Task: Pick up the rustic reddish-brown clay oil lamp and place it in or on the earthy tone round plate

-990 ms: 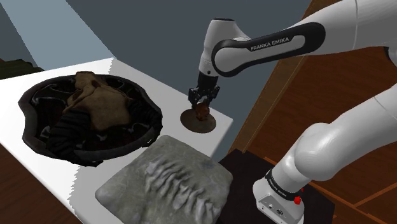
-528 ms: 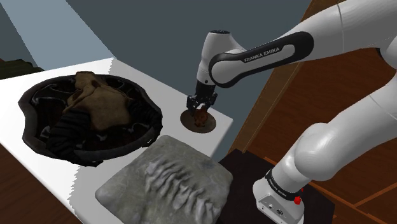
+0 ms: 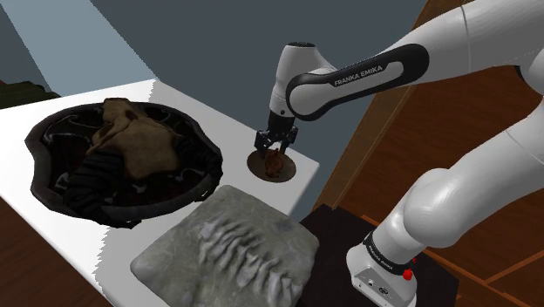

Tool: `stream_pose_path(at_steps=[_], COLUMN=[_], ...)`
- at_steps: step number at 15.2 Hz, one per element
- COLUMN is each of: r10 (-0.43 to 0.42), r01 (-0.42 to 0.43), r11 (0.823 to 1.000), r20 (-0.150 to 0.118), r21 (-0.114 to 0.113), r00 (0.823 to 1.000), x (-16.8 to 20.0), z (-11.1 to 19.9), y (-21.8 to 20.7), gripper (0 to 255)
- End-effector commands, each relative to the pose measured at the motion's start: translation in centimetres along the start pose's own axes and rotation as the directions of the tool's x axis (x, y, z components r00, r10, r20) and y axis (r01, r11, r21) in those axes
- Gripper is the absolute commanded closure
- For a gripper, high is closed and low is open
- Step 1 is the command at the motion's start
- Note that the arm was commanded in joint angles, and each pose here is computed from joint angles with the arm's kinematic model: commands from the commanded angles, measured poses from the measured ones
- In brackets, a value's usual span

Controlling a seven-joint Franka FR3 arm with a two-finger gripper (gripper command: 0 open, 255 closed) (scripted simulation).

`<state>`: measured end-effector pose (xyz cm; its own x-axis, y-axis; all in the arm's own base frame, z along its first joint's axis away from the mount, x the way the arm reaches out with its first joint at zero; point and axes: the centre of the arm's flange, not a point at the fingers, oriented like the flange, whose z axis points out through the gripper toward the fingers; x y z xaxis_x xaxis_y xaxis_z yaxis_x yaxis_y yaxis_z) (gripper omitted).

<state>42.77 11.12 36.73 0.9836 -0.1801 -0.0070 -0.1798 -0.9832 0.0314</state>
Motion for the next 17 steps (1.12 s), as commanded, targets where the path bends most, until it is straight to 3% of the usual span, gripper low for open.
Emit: stream_pose_path(at_steps=[1,5,9,17], r10=[0.0,0.0,0.0,0.0], r01=[0.0,0.0,0.0,0.0], r11=[1.0,1.0,1.0,1.0], r20=[0.0,0.0,0.0,0.0], r21=[0.0,0.0,0.0,0.0], r00=[1.0,1.0,1.0,1.0], x=[0.0,0.0,0.0,0.0], z=[0.0,0.0,-5.0,-5.0], y=[0.0,0.0,0.0,0.0], gripper=[0,0,0,0])
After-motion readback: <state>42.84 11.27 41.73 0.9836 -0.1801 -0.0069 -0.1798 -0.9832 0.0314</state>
